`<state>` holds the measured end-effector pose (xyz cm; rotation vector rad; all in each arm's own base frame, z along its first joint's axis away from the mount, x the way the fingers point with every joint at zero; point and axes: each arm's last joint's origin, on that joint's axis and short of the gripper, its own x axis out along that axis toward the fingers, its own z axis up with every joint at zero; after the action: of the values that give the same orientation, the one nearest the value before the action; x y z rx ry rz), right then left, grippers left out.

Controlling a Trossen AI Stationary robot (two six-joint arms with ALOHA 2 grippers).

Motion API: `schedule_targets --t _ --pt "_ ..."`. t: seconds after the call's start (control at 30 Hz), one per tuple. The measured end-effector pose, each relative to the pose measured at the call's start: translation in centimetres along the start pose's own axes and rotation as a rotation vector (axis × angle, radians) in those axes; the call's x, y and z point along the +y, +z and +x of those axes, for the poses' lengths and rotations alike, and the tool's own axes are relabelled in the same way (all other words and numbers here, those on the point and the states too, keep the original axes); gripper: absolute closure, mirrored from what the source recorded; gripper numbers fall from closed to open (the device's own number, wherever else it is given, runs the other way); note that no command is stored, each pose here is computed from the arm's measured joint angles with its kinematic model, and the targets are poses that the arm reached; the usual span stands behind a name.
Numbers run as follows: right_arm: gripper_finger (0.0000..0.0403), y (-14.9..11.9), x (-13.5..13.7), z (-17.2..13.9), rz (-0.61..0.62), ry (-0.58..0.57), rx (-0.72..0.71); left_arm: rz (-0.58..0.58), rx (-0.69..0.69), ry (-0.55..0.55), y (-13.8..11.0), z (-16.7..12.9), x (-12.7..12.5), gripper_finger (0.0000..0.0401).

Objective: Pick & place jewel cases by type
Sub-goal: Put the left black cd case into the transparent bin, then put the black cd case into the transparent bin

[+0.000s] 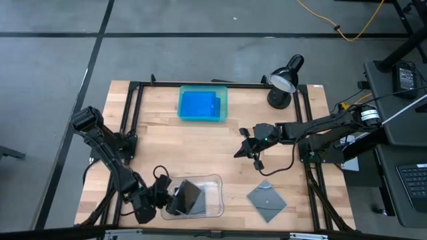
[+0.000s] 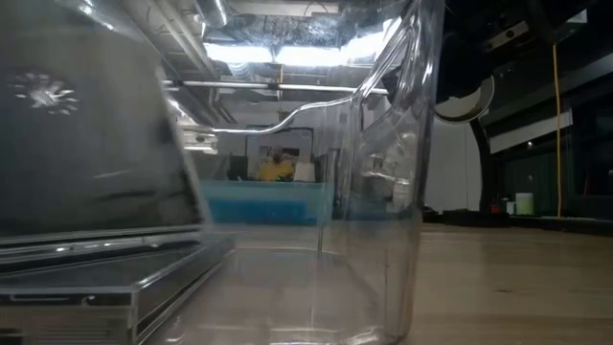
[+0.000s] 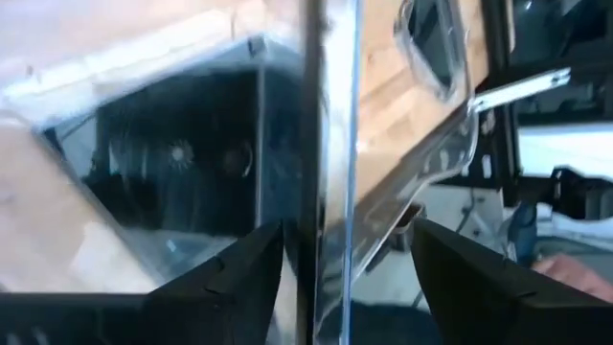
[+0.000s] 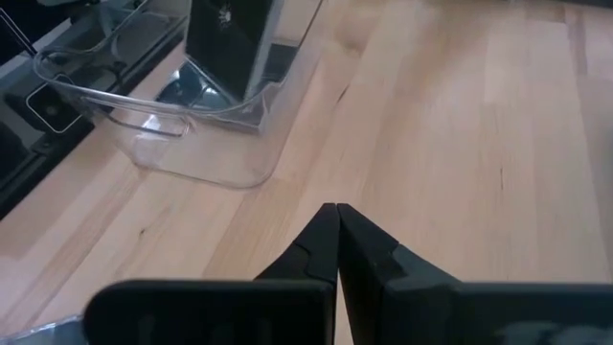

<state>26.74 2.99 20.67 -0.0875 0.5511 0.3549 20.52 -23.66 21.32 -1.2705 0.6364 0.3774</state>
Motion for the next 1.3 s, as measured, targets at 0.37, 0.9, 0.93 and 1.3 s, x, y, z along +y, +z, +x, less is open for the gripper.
schedule_targets --t 0.37,0.9,0.93,1.3 --pt "0.0393 0.0 0.0 0.0 -0.009 0.001 0.004 -0.031 0.111 0.019 0.0 -1.2 -0.5 0.0185" --pt "0.0393 -0.5 0.3 0.0 -0.020 0.017 0.055 -0.014 0.330 0.203 4.3 -8.6 0.1 0.0208" --pt "0.0393 -0.6 0.4 0.0 -0.019 0.020 0.066 -0.011 0.334 0.216 4.6 -9.0 0.2 0.0210" --pt "0.0393 -1.0 0.5 0.0 -0.002 0.048 0.104 0.031 0.181 0.254 6.3 -9.6 0.9 0.0229"
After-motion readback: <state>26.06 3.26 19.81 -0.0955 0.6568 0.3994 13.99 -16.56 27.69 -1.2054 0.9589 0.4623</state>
